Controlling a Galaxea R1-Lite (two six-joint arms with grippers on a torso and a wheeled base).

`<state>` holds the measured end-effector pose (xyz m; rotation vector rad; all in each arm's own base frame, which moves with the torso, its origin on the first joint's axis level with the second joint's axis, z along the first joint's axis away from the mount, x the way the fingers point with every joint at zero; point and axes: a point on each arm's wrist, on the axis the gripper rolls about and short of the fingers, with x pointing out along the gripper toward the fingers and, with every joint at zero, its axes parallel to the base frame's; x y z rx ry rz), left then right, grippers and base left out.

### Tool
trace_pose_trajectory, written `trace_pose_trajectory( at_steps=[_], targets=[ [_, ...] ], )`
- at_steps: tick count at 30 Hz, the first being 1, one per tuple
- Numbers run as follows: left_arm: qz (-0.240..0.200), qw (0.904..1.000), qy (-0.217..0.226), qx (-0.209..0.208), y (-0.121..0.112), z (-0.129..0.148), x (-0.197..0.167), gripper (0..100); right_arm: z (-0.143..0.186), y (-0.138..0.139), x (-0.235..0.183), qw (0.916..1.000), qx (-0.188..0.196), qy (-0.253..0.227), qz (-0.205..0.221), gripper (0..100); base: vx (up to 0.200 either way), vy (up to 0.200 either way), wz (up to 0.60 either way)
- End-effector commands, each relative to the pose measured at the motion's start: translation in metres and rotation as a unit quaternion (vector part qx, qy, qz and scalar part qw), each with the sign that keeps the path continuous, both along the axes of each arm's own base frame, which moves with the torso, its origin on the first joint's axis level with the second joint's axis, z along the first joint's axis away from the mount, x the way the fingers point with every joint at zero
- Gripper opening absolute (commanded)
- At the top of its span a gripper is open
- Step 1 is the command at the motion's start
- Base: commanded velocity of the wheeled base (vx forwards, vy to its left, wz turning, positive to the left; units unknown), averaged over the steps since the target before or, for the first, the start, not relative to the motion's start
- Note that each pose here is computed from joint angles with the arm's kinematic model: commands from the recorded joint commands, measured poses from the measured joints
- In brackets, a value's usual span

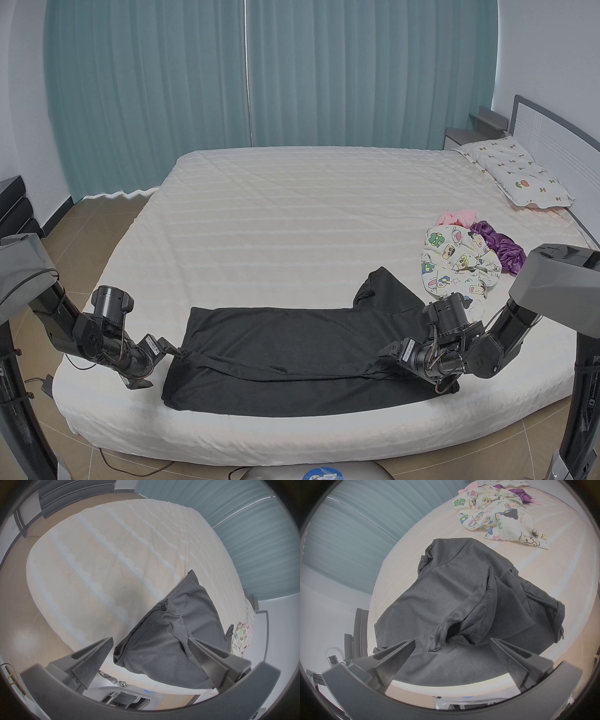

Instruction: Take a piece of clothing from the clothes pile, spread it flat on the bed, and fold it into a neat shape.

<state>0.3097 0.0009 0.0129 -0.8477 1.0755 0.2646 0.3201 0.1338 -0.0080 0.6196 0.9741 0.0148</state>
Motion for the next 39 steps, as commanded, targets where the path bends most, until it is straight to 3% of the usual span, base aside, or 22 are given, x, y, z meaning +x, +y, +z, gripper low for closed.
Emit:
trace_pose_trajectory(
  at_steps=[1, 16, 24, 34, 39],
  targets=[
    [0.000, 1.0000, 0.000, 0.000, 0.000, 0.000, 0.000, 100, -0.001, -0.002, -0.005, 1.0000, -0.002, 0.006, 0.001, 100, 0.000, 0.000, 0.00],
    [0.000, 1.0000, 0.000, 0.000, 0.000, 0.000, 0.000, 100, -0.012, 0.011, 0.024, 0.9999, -0.004, -0.007, 0.009, 100, 0.000, 0.000, 0.00],
    [0.000, 1.0000, 0.000, 0.000, 0.000, 0.000, 0.000, 100, -0.002, 0.023, 0.062, 0.9987, 0.011, -0.049, 0.000, 100, 0.000, 0.000, 0.00],
    [0.000, 1.0000, 0.000, 0.000, 0.000, 0.000, 0.000, 100, -0.017, 0.033, 0.088, 0.9967, 0.021, -0.078, -0.006, 100, 0.000, 0.000, 0.00],
    [0.000, 1.0000, 0.000, 0.000, 0.000, 0.000, 0.000, 100, 0.001, 0.021, 0.090, 0.9929, 0.032, -0.112, -0.020, 100, 0.000, 0.000, 0.00]
  ],
)
